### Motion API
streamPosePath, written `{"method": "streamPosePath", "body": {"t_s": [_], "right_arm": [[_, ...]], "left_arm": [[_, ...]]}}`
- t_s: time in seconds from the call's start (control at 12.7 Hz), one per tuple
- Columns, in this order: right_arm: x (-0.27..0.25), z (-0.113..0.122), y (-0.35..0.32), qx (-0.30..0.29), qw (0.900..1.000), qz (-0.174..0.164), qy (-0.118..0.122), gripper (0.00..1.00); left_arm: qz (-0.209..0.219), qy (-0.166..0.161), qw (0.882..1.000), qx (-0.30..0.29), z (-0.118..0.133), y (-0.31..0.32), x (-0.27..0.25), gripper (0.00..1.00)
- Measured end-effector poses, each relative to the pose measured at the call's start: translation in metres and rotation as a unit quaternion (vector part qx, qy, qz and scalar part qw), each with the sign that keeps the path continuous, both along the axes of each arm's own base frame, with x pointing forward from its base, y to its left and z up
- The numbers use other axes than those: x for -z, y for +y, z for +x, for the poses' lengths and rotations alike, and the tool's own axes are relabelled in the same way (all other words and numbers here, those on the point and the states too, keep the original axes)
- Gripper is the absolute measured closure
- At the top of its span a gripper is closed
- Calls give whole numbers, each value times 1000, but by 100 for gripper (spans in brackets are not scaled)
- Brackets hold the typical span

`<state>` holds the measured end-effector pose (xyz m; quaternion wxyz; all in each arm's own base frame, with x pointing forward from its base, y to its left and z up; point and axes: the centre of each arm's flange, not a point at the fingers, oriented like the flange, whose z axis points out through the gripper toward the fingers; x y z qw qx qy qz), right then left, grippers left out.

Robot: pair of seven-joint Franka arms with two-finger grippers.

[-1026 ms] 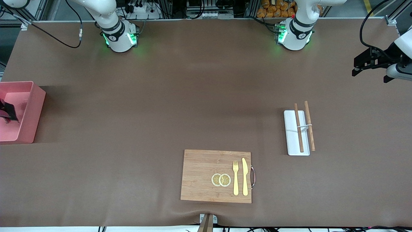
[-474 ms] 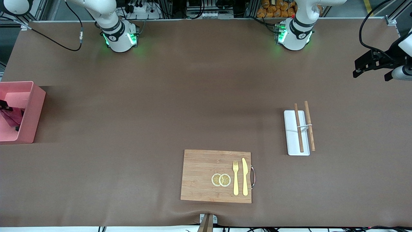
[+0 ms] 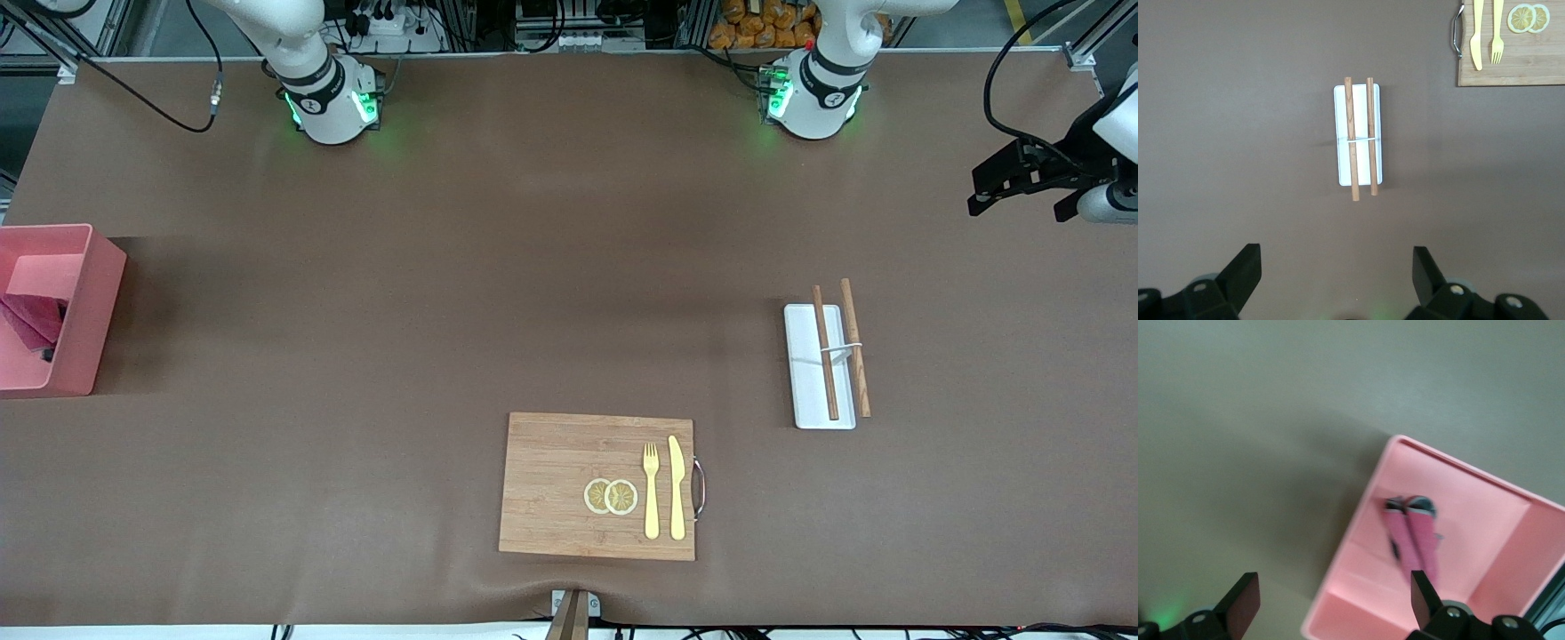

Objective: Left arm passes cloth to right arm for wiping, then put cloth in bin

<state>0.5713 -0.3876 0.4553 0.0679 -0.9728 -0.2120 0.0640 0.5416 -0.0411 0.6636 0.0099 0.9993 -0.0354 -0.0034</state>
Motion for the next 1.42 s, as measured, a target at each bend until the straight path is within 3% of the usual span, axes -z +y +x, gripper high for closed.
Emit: {"method": "streamPosePath", "body": {"t_s": [0.55,0.87,0.95,1.18,1.42], "right_arm": [[-47,59,198,150,987,-33,42,0],[-78,61,313,236,968,-66,53,0],[-85,58,326,252,964,-70,46,0],[-95,45,326,279,958,-62,-13,0],[-90,-2,331,281,957,-55,-44,0]], "left_arm": [[0,0,1000,-7,0,7,0,0],[0,0,1000,-6,0,7,0,0],[0,0,1000,-6,0,7,0,0],[0,0,1000,-6,0,7,0,0],[0,-1,1000,-7,0,7,-1,0]]}}
